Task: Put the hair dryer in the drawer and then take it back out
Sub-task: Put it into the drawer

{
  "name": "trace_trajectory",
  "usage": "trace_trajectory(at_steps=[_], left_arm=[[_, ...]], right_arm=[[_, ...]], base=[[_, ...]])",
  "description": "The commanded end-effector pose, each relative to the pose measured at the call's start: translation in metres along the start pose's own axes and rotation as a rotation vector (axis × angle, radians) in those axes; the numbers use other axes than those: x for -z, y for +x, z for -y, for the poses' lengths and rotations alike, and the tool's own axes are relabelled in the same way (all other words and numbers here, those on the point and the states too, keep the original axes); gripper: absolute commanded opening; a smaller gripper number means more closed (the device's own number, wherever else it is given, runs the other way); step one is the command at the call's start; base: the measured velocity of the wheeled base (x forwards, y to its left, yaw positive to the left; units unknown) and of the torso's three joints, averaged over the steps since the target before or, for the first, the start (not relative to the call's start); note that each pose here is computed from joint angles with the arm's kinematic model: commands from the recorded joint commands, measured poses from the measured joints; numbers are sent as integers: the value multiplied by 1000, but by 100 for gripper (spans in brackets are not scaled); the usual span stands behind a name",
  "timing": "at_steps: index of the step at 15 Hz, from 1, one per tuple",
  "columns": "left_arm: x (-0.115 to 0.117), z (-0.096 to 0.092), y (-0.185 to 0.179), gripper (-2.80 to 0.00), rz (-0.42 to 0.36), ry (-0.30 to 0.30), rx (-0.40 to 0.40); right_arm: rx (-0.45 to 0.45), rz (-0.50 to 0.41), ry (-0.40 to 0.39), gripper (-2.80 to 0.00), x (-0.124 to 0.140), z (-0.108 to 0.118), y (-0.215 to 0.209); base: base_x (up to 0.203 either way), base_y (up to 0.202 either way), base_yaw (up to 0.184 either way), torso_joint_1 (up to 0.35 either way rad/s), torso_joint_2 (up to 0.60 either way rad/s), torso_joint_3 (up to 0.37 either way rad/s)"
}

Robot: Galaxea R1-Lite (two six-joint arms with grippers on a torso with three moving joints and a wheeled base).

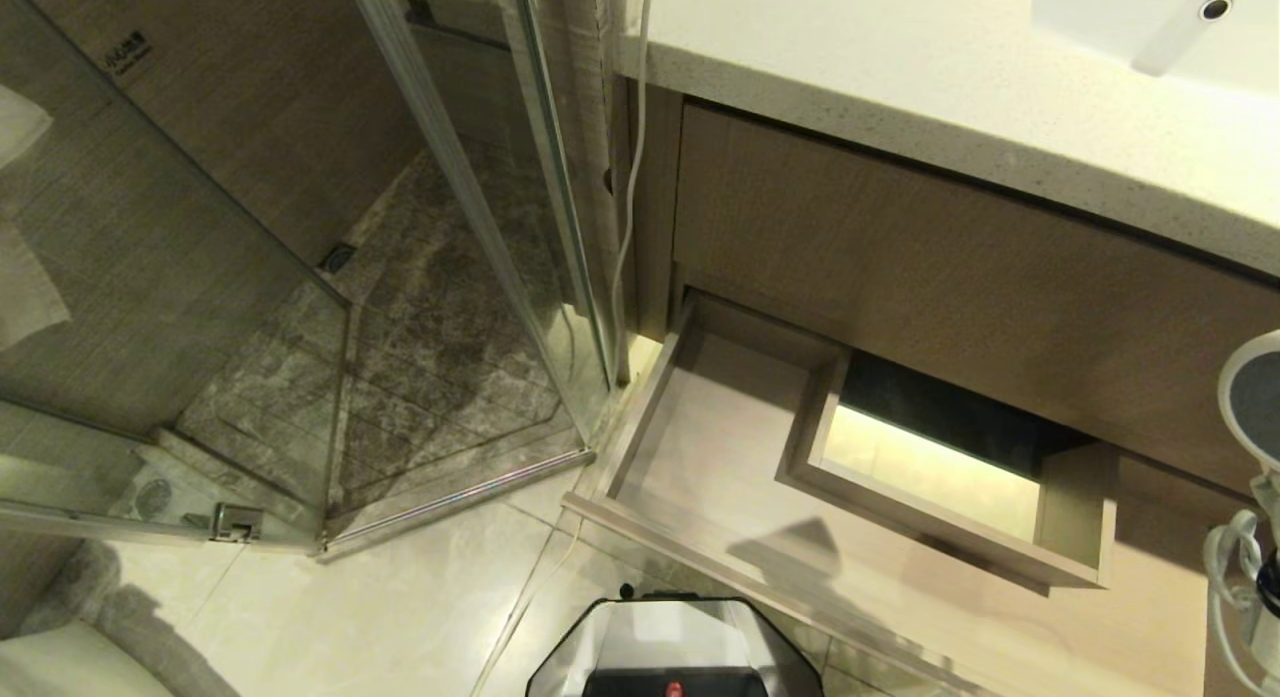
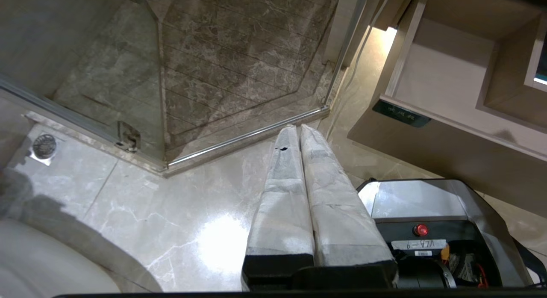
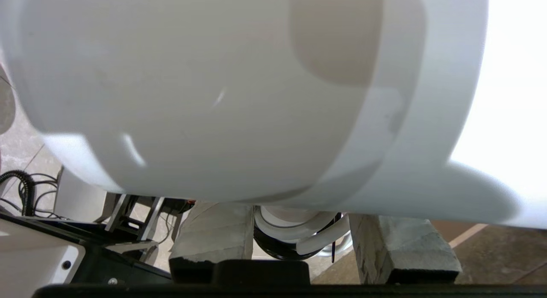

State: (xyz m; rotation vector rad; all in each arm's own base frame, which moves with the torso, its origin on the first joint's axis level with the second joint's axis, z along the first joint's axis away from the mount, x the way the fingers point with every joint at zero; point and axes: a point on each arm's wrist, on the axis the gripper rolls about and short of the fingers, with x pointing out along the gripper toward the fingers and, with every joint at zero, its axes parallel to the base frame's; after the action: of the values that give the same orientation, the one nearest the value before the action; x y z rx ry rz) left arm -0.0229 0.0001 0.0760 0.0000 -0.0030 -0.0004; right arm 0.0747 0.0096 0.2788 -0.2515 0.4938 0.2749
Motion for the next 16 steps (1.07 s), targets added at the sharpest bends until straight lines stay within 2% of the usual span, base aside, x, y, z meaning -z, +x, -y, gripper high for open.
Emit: trace_trajectory(at_steps=[1, 11, 16], left_arm=[[0, 0, 0, -280, -1, 0, 0], [0, 0, 0, -280, -1, 0, 0], [0, 0, 0, -280, -1, 0, -1]], right_arm=[[-4, -8, -1, -280, 3, -1, 0], [-4, -8, -1, -280, 7, -2, 1], [-4, -10, -1, -280, 9, -2, 1]], base=[[0, 0, 0, -312, 510, 188], [0, 0, 0, -342, 515, 162], [0, 0, 0, -91, 387, 292]])
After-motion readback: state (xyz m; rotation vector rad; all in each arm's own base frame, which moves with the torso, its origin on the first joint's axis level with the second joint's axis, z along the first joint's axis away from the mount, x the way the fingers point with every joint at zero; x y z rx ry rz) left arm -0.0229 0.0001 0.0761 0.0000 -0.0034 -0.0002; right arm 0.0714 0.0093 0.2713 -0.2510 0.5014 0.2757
